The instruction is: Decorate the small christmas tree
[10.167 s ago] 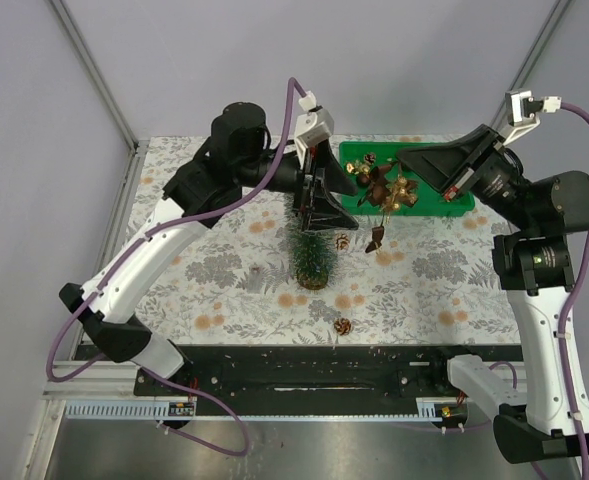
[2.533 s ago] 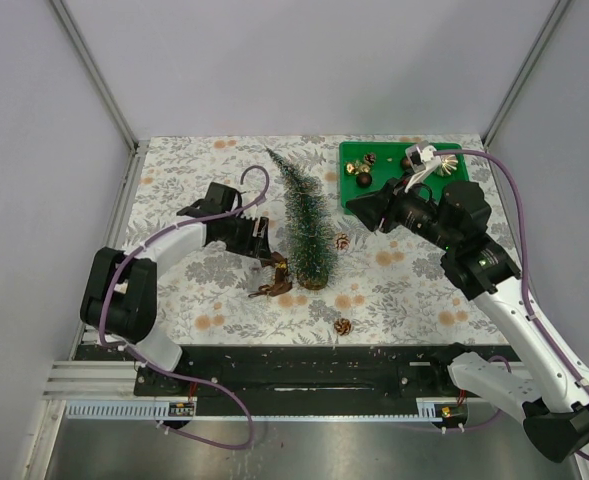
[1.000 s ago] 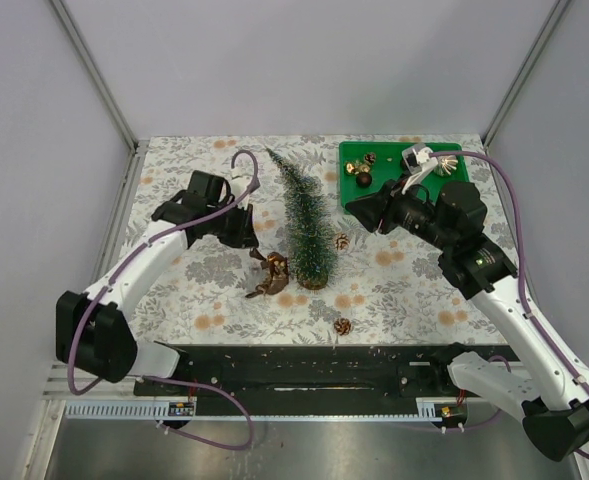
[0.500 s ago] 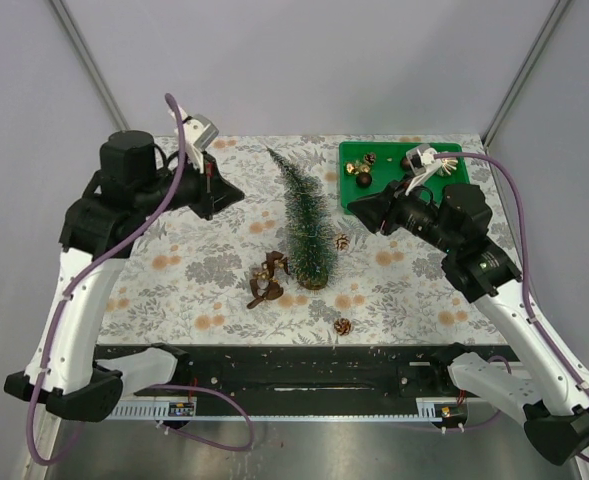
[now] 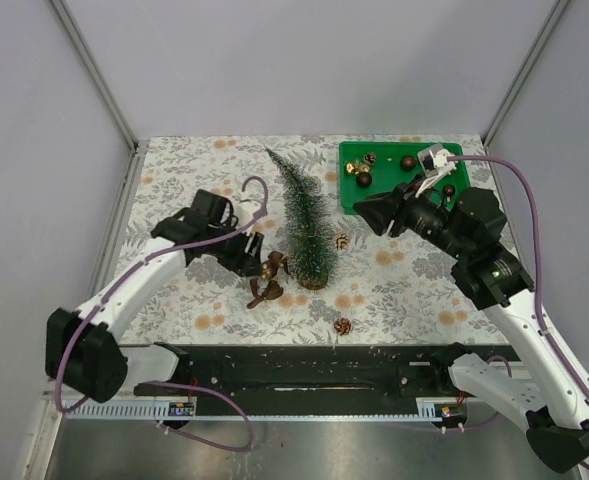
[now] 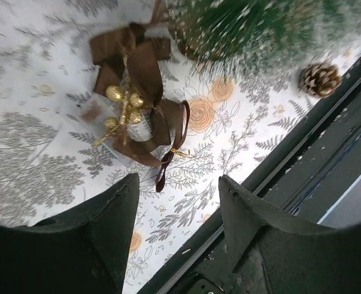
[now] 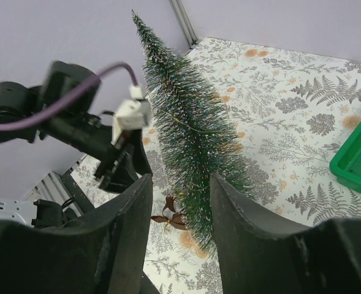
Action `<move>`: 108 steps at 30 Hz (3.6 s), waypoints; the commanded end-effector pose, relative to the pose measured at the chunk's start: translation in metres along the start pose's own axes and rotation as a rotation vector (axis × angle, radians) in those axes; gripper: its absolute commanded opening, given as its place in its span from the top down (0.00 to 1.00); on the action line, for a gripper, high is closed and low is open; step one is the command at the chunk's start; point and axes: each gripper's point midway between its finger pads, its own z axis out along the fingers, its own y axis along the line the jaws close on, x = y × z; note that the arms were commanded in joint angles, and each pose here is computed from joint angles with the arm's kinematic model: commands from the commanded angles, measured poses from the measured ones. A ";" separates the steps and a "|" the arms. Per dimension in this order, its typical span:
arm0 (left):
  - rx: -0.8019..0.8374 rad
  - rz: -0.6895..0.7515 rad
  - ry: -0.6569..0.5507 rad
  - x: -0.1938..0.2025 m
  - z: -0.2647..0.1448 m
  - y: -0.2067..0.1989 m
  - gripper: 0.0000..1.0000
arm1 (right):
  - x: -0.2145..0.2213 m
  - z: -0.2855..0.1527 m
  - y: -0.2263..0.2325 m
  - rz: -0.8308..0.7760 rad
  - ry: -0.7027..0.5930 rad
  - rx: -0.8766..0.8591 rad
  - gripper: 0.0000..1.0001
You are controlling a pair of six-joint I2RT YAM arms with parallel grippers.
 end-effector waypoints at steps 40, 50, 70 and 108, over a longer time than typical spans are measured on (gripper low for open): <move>-0.055 -0.001 -0.061 -0.011 0.058 0.014 1.00 | 0.002 0.006 -0.001 -0.017 -0.015 -0.012 0.53; -0.153 0.005 -0.183 -0.023 -0.037 0.025 1.00 | -0.007 0.000 0.003 -0.026 -0.035 -0.012 0.53; -0.005 0.314 -0.640 -0.177 -0.203 -0.087 0.99 | -0.068 0.023 0.103 -0.093 -0.027 -0.412 0.37; 0.229 0.395 -0.734 -0.185 -0.242 -0.162 0.93 | -0.028 0.106 0.195 -0.262 0.007 -0.472 0.75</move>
